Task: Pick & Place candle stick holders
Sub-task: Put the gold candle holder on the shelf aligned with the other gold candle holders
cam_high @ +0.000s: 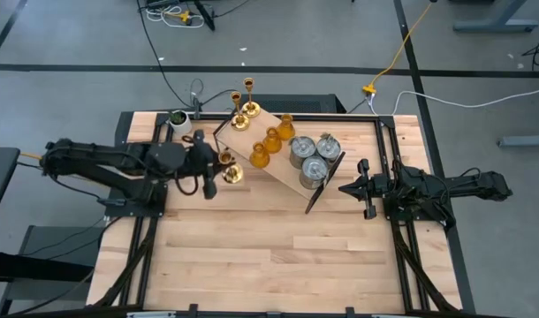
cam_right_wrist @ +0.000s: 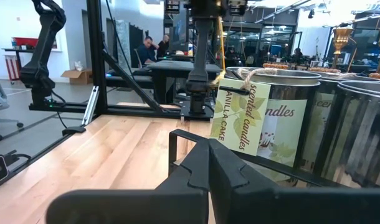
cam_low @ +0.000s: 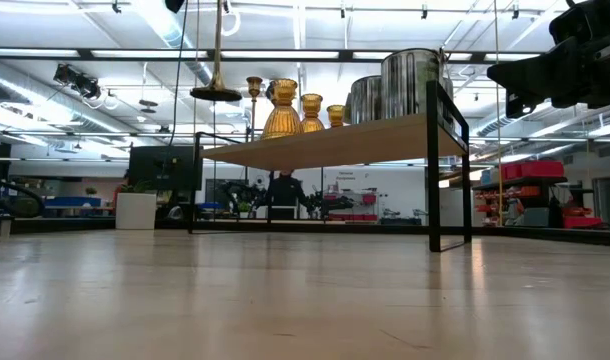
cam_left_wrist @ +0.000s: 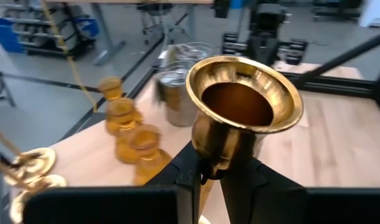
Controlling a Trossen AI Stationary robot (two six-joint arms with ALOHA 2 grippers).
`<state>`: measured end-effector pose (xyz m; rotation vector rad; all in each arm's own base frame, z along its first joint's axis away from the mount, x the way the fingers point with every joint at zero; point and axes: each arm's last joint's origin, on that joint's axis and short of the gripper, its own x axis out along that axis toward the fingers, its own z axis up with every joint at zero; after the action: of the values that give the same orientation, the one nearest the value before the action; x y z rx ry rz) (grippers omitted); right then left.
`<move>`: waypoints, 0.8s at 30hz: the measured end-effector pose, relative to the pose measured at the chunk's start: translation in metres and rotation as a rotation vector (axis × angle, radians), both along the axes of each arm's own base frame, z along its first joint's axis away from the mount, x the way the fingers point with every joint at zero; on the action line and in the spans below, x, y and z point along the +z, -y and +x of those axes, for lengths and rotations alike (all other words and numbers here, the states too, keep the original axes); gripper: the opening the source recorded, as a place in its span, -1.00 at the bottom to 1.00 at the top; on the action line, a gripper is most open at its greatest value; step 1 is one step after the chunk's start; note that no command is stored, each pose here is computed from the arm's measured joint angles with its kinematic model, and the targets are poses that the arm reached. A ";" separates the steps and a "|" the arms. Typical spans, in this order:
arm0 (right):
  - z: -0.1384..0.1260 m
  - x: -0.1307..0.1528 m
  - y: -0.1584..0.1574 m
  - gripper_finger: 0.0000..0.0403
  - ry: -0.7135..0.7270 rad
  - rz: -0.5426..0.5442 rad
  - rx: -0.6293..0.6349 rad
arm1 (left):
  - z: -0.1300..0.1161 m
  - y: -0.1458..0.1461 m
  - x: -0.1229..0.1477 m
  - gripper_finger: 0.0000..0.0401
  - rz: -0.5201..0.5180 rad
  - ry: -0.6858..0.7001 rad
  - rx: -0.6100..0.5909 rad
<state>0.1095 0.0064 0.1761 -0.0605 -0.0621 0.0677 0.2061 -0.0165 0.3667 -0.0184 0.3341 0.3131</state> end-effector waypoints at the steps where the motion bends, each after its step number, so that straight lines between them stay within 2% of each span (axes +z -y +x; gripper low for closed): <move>1: 0.000 0.000 0.000 -0.99 0.000 0.000 0.000 | 0.000 -0.003 0.000 -0.75 0.000 0.000 0.016; 11: 0.000 0.000 0.000 -0.99 0.000 0.000 0.000 | -0.001 -0.040 0.000 -0.75 0.004 -0.001 0.193; 24: 0.000 0.000 0.000 -0.99 0.000 0.000 0.000 | -0.005 -0.069 0.000 -0.75 -0.046 0.012 0.277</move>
<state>0.1095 0.0064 0.1761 -0.0604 -0.0622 0.0677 0.2008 0.0522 0.3665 -0.1128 0.3272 0.5796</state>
